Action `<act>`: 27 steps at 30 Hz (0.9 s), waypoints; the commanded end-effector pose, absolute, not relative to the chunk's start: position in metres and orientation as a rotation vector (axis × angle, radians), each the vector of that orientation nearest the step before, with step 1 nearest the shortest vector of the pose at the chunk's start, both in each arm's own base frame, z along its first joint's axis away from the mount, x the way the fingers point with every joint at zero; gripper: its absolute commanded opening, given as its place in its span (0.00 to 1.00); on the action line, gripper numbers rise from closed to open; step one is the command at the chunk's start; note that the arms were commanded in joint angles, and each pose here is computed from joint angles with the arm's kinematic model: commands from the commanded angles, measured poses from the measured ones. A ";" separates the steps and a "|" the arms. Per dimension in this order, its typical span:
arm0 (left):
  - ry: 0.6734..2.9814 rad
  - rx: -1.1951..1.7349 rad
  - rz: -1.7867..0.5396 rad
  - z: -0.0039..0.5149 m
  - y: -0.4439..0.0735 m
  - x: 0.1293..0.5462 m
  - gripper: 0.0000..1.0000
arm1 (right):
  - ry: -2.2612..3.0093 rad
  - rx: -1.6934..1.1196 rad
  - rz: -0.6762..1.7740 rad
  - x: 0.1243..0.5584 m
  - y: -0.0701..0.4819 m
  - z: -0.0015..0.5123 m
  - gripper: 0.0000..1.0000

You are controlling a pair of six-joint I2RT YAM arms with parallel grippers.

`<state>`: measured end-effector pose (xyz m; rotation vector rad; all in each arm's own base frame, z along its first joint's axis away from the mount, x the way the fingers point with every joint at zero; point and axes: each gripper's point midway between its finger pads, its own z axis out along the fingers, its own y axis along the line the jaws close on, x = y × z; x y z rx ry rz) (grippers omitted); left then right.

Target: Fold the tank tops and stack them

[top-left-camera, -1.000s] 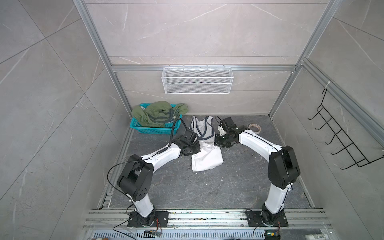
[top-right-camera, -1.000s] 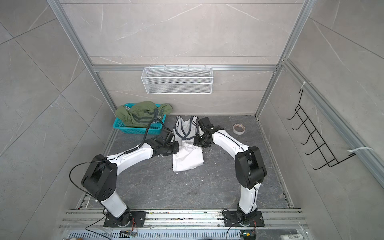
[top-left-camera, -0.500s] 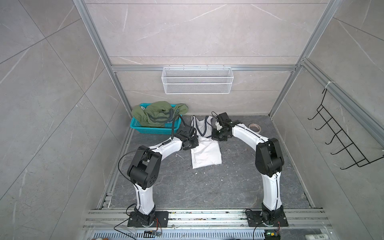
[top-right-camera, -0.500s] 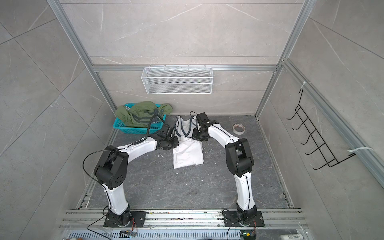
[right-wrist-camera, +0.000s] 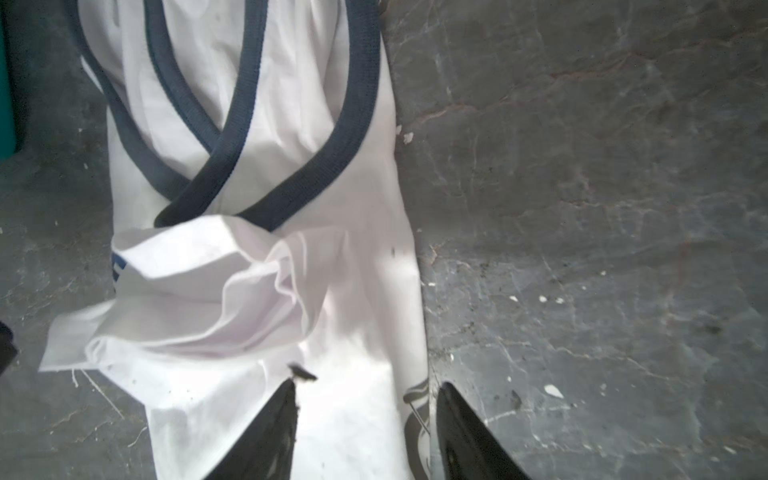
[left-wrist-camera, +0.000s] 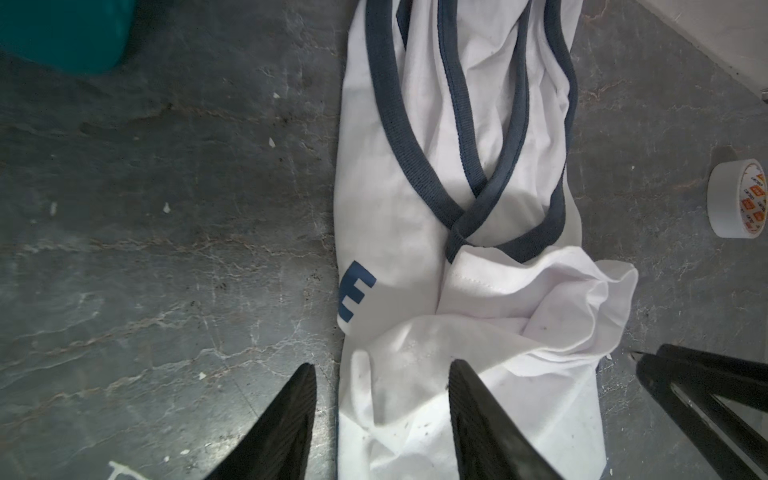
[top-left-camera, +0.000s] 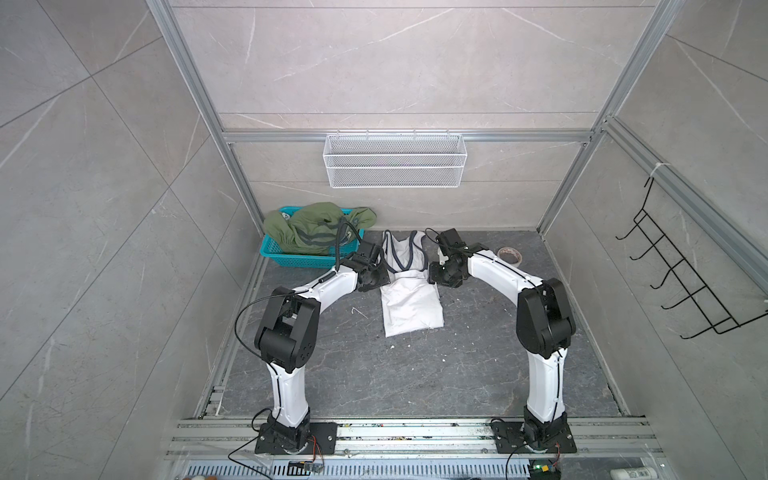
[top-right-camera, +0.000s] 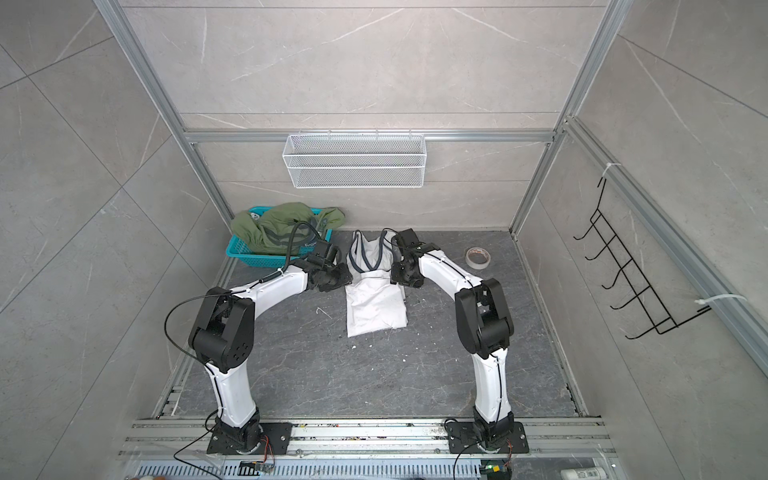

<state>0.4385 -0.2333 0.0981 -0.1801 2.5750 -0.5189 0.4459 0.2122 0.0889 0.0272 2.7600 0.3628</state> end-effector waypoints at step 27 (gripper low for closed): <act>2.597 0.001 -0.553 0.060 -0.295 0.462 0.49 | 2.825 0.083 0.632 0.364 0.211 0.046 0.33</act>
